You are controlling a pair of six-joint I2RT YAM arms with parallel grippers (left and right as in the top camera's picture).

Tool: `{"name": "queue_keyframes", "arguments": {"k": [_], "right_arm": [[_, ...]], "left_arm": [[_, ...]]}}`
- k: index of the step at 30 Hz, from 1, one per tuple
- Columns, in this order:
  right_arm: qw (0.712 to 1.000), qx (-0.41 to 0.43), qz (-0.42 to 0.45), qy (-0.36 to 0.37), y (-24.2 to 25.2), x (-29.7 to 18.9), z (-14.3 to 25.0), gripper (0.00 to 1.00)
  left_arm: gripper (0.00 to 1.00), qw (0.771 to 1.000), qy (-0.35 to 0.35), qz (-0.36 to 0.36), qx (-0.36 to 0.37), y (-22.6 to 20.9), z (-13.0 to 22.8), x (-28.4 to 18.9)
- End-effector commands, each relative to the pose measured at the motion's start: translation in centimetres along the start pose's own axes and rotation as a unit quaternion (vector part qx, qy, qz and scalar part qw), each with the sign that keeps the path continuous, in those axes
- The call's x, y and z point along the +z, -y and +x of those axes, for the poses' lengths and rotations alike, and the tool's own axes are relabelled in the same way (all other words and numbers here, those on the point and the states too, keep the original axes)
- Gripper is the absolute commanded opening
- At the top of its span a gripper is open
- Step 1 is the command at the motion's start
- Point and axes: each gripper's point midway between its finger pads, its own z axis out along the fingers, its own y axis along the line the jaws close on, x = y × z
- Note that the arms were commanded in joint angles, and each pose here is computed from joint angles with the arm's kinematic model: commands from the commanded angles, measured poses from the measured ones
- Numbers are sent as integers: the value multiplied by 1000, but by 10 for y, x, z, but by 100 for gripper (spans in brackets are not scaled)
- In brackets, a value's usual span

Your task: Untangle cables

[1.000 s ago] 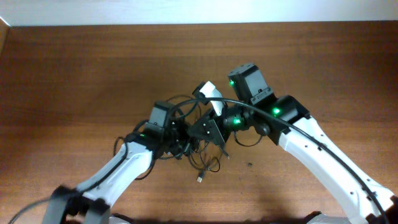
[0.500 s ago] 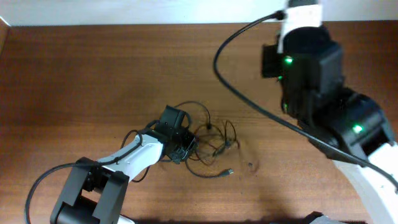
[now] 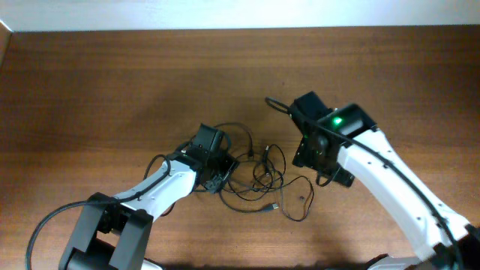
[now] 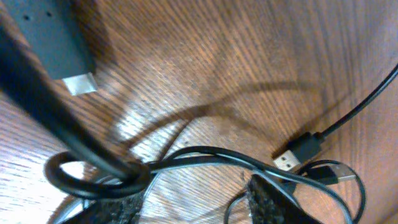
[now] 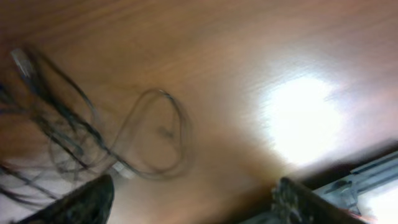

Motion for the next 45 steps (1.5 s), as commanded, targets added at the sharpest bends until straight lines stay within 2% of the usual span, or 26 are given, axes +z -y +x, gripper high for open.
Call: {"name": "queue_keyframes", "arguments": {"k": [1, 7, 8, 9, 10, 12, 14, 15, 17, 18, 19, 21, 23, 24, 25, 26, 27, 29, 30, 31, 32, 35, 38, 42, 43, 45], "right_arm": [[982, 157, -84, -61, -39, 50, 20, 82], [939, 308, -99, -116, -47, 102, 45, 56], [935, 318, -104, -116, -49, 119, 47, 36], [936, 312, -120, -113, -56, 124, 44, 4], [954, 215, -192, -76, -79, 112, 26, 4], [955, 105, -277, 28, -98, 56, -17, 4], [910, -3, -387, 147, -100, -50, -59, 4], [856, -112, -454, 221, -93, -124, -52, 4], [809, -167, -490, 279, -73, -172, -35, 4], [782, -205, -503, 305, -64, -191, -24, 4], [770, -221, -510, 313, -62, -199, -18, 4], [744, -278, -529, 299, -67, -202, 0, 4], [727, -356, -527, 259, -76, -181, 20, 4], [784, -344, -458, 241, -67, -143, 9, 4], [849, -310, -358, 232, -46, -103, -8, 4], [898, -259, -277, 225, -23, -77, -23, 4], [934, -205, -199, 216, 1, -55, -34, 4], [945, -207, -173, 186, -2, -35, -35, 4], [950, -203, -167, 170, -5, -26, -34, 30], [952, -208, -168, 146, -12, -15, -30, 70], [955, -215, -166, 118, -18, -3, -26, 99], [952, -226, -194, 70, -34, 9, -13, 98], [924, -238, -294, 61, -70, -9, -7, 95], [922, -239, -299, 54, -78, -3, -9, 93], [923, -240, -298, 47, -80, 1, -7, 93], [926, -239, -288, 34, -77, 7, -4, 93]], "left_arm": [[59, 998, 20, -54, -9, -34, -7, 11], [59, 998, 20, -54, -9, -34, -7, 11], [59, 998, 20, -54, -9, -34, -7, 11], [59, 998, 20, -54, -9, -34, -7, 11], [59, 998, 20, -54, -9, -34, -7, 11], [56, 998, 20, -56, -10, -36, -7, 11], [47, 997, 31, -64, -10, -39, -10, 10], [50, 996, 49, -69, -9, -41, -17, 10], [90, 996, 58, -62, -7, -37, -20, 10], [99, 997, 61, -44, 22, -29, -27, 9], [99, 996, 53, -10, 77, -14, -35, 7], [99, 962, -45, 193, 188, 48, -34, -26], [99, 938, -45, 278, 202, 69, -54, -52], [75, 942, -23, 278, 185, 64, -73, -56], [16, 946, -5, 282, 161, 57, -94, -63], [2, 946, 1, 290, 143, 51, -108, -70], [0, 946, 10, 302, 119, 42, -126, -80], [0, 948, 8, 309, 82, 26, -142, -90], [0, 953, -2, 297, 63, 18, -140, -87], [0, 956, -11, 289, 54, 13, -137, -84], [0, 958, -20, 281, 46, 10, -133, -82], [1, 977, -13, 212, 25, -9, -127, -63], [1, 965, -14, 223, 136, 20, -100, -53], [6, 966, 29, 145, 210, 31, -69, -23], [42, 966, 58, 116, 224, 29, -69, -17], [87, 967, 91, 97, 218, 25, -82, -18]]}}
